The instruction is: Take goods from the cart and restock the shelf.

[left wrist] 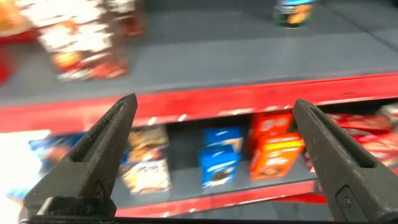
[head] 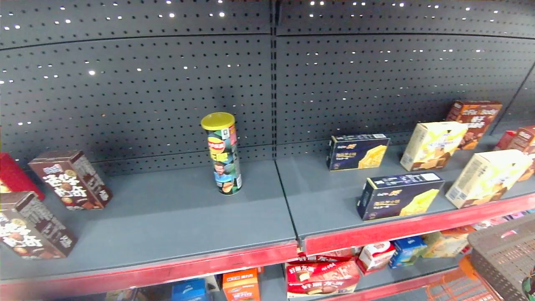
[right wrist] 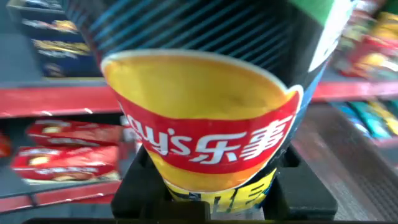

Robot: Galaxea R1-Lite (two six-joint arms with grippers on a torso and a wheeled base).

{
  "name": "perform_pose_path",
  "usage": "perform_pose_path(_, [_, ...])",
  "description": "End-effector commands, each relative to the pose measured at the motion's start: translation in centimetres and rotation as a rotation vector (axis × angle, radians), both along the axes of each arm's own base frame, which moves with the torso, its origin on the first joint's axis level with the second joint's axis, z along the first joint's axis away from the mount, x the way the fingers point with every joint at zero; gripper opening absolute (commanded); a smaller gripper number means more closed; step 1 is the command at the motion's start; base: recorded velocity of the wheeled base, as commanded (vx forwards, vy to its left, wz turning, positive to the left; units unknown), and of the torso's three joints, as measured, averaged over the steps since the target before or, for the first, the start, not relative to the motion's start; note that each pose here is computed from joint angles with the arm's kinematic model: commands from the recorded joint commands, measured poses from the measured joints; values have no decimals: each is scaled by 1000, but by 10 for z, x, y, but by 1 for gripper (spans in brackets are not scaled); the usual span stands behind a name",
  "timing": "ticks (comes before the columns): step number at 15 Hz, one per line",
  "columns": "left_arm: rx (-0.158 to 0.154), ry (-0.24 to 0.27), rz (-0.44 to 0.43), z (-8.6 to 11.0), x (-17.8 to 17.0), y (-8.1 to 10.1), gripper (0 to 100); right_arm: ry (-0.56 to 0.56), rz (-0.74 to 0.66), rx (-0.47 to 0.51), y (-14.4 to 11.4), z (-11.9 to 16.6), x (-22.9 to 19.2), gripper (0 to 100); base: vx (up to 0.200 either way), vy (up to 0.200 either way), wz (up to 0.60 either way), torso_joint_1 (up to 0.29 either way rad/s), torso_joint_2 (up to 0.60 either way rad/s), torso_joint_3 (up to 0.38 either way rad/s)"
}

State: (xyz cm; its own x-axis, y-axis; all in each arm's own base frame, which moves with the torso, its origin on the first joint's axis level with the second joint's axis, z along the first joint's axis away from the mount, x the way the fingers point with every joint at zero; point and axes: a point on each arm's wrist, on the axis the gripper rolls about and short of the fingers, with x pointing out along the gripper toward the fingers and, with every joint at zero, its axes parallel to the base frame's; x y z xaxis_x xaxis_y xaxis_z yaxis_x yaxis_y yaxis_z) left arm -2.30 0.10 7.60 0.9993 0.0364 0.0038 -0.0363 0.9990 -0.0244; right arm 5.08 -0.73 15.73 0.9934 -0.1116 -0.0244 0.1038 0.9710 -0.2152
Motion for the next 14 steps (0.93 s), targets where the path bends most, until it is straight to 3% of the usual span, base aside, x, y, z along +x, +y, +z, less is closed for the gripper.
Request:
perform_pose_path(1, [0, 1, 0, 0, 0, 0, 100, 0, 6, 0, 0, 0, 0, 0, 0, 0, 0, 0, 0, 0])
perform_pose_path(8, [0, 1, 0, 0, 0, 0, 100, -4, 48, -22, 3, -3, 0, 0, 0, 0, 0, 0, 0, 0])
perform_pose_path(11, [0, 1, 0, 0, 0, 0, 100, -4, 48, -22, 3, -4, 0, 0, 0, 0, 600, -1, 1, 2])
perform_pose_path(14, [0, 1, 0, 0, 0, 0, 100, 0, 50, -21, 3, -5, 0, 0, 0, 0, 0, 0, 0, 0])
